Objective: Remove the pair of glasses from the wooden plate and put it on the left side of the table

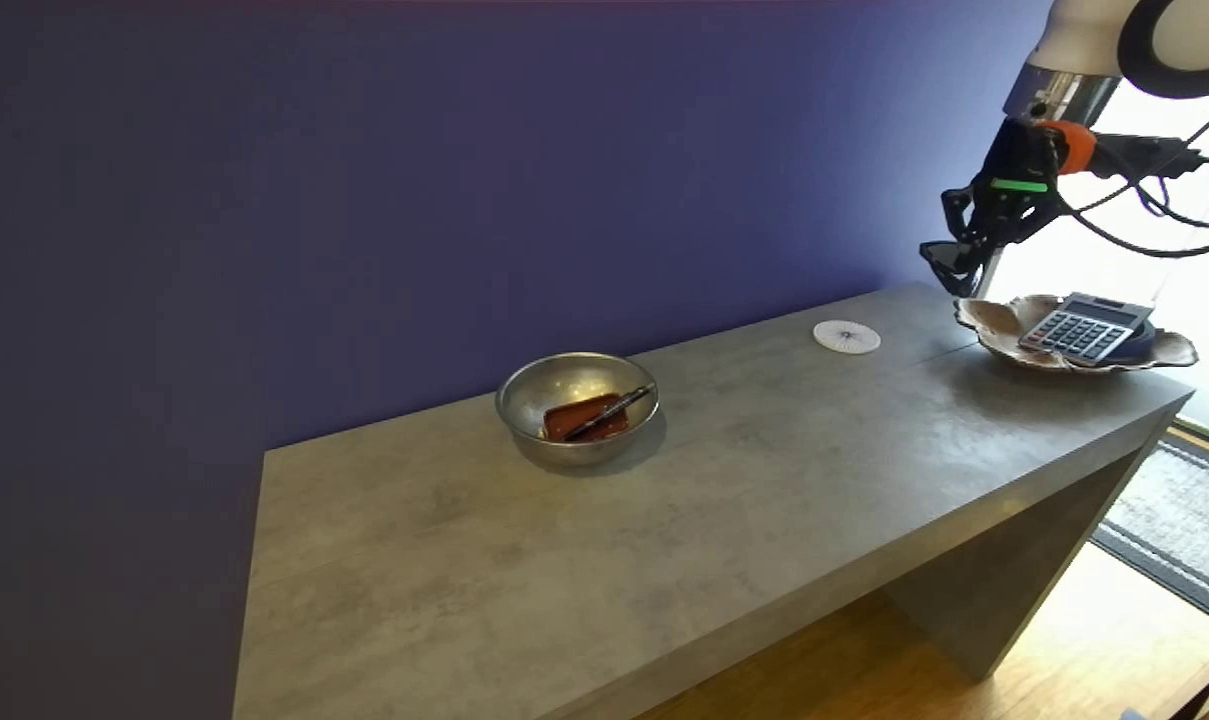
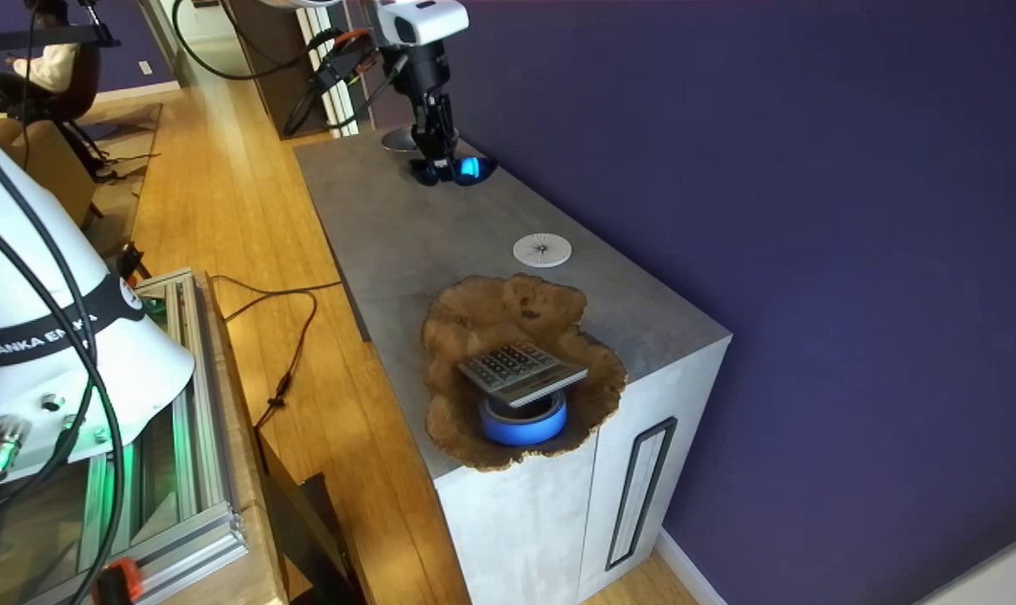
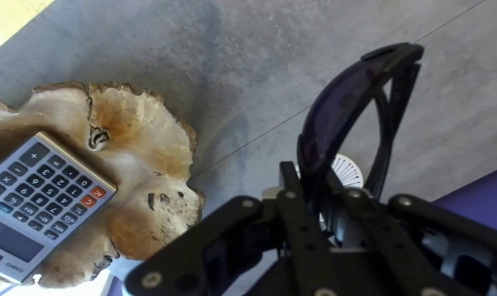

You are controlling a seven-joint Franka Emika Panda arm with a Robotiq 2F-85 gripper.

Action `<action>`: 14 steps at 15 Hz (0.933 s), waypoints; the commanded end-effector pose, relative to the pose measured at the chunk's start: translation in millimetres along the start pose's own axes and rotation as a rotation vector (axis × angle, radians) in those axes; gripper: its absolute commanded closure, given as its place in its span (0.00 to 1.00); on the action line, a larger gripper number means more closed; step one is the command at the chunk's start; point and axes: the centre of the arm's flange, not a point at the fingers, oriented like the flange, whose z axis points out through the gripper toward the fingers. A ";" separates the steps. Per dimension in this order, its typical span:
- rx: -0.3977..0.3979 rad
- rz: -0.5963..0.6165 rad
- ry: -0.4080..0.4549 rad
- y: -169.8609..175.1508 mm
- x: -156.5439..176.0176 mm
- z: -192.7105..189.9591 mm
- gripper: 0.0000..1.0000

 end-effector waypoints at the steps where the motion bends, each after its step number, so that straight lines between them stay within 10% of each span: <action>1: 0.000 -0.004 0.000 -1.1 -1.0 -0.1 0.85; 4: 0.033 -0.043 0.005 -6.1 -1.1 1.7 0.96; 14: 0.169 -0.636 0.031 -233.3 -107.7 6.5 0.96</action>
